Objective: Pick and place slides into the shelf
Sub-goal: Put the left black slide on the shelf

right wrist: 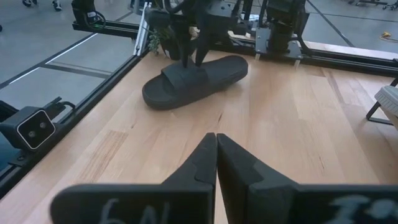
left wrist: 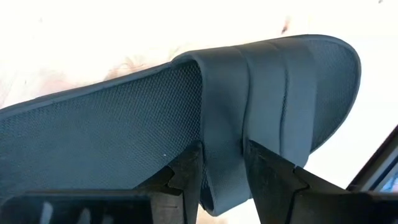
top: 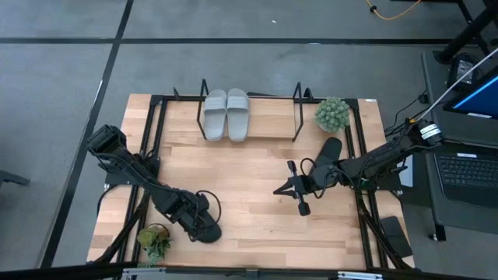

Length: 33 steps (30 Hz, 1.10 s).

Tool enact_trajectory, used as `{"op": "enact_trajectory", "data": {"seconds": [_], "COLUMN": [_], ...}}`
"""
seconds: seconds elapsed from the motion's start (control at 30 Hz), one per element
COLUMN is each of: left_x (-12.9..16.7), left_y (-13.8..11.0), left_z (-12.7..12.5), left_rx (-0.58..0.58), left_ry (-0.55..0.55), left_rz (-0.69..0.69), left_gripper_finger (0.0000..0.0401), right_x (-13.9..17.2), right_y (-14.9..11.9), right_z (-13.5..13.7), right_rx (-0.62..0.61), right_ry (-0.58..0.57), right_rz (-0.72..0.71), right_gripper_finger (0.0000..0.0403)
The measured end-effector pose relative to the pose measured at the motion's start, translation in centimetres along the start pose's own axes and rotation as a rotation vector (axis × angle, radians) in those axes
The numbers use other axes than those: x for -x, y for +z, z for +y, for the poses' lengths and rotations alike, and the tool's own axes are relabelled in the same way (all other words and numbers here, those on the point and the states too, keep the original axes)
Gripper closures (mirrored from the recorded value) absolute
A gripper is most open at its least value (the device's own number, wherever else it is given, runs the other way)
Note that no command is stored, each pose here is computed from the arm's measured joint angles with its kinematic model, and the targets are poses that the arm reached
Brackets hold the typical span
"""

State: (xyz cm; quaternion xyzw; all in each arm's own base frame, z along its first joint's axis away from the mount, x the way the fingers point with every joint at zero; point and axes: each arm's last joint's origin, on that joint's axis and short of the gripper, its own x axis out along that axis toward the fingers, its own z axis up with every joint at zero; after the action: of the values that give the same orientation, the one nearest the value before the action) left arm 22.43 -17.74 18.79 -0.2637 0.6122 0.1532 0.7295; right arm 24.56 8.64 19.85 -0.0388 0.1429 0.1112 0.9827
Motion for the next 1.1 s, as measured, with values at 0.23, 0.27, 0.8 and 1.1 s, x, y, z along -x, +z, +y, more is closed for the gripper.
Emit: {"op": "enact_trajectory", "data": {"seconds": [0.23, 0.27, 0.8, 1.1], "left_x": [0.8, 1.0, 2.1, 2.0], "left_y": [0.0, 0.0, 0.1, 0.4], "left_z": [0.1, 0.1, 0.2, 0.6], "left_rx": [0.001, 0.002, 0.003, 0.018], "left_ry": [-0.027, -0.037, -0.073, -0.045], "left_rz": [-0.008, -0.011, -0.030, -0.029], "left_gripper_finger": [0.0288, 0.0288, 0.0287, 0.0287], "right_x": [0.0, 0.0, 0.0, 0.0], "right_y": [0.0, 0.0, 0.0, 0.0], "right_z": [0.0, 0.0, 0.0, 0.0], "right_rx": [-0.003, -0.003, -0.003, -0.003], "right_ry": [0.000, 0.000, 0.000, 0.000], "right_rz": [0.000, 0.000, 0.000, 0.000], "right_gripper_finger": [0.0389, 0.0389, 0.0389, 0.0389]}}
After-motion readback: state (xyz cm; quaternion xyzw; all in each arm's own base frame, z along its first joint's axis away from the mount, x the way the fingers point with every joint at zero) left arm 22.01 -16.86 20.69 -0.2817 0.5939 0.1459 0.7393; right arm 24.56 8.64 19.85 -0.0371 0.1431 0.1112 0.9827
